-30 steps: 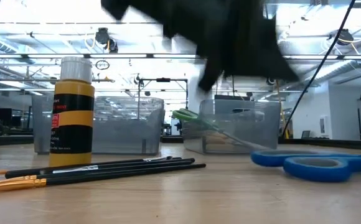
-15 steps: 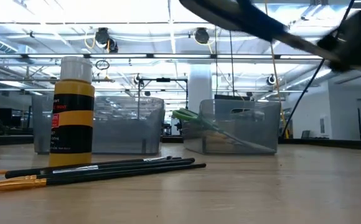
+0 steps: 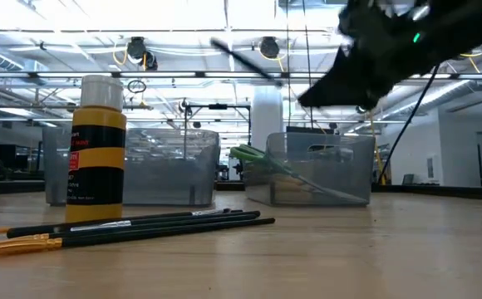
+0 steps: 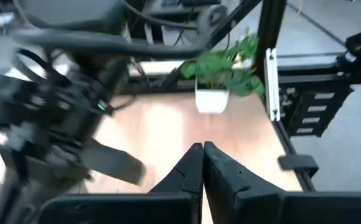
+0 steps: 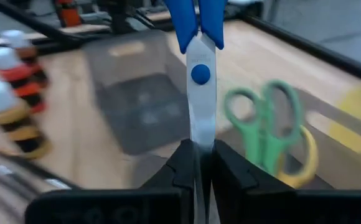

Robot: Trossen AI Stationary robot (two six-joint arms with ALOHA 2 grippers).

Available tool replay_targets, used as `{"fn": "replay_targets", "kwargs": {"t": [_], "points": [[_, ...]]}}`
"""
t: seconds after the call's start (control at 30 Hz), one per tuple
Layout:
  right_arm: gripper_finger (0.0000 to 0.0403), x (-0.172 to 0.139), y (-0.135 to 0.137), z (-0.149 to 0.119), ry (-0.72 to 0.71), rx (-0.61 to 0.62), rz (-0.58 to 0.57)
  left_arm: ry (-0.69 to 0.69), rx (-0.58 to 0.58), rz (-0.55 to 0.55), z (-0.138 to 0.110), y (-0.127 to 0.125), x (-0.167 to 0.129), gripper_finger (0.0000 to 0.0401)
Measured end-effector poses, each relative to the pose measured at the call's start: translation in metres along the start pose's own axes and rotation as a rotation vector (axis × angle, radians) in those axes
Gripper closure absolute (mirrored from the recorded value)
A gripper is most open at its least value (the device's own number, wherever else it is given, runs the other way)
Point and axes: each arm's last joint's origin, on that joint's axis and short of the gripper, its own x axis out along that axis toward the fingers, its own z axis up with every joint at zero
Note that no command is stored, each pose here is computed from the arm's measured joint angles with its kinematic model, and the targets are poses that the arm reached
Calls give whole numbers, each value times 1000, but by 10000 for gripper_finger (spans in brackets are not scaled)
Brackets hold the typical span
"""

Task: Pick & Place Paint Supplies
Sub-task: Put the blue scissors into the right bin, then put the orange paint bottle into the yellow bin

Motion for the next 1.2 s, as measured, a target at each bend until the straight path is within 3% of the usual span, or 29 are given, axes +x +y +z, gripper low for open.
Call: {"fn": "replay_targets", "kwargs": {"t": [0.13,0.37,0.6,0.77,1.03,1.2], "points": [[384,5,-21,-15,48,52,-49,34,-26,21,-3,2,0,373],[380,0,-25,-27,76,83,-48,77,-15,79,-8,5,0,371],[288,0,-25,-27,74,86,-51,108,-38,98,-11,10,2,371],[245,0,-25,-26,74,87,-51,109,-44,104,-11,13,3,371],[224,1,-23,-23,41,107,-27,135,-46,110,-14,14,2,371],[223,1,-20,-20,36,78,51,152,-39,113,-15,14,2,371]]}}
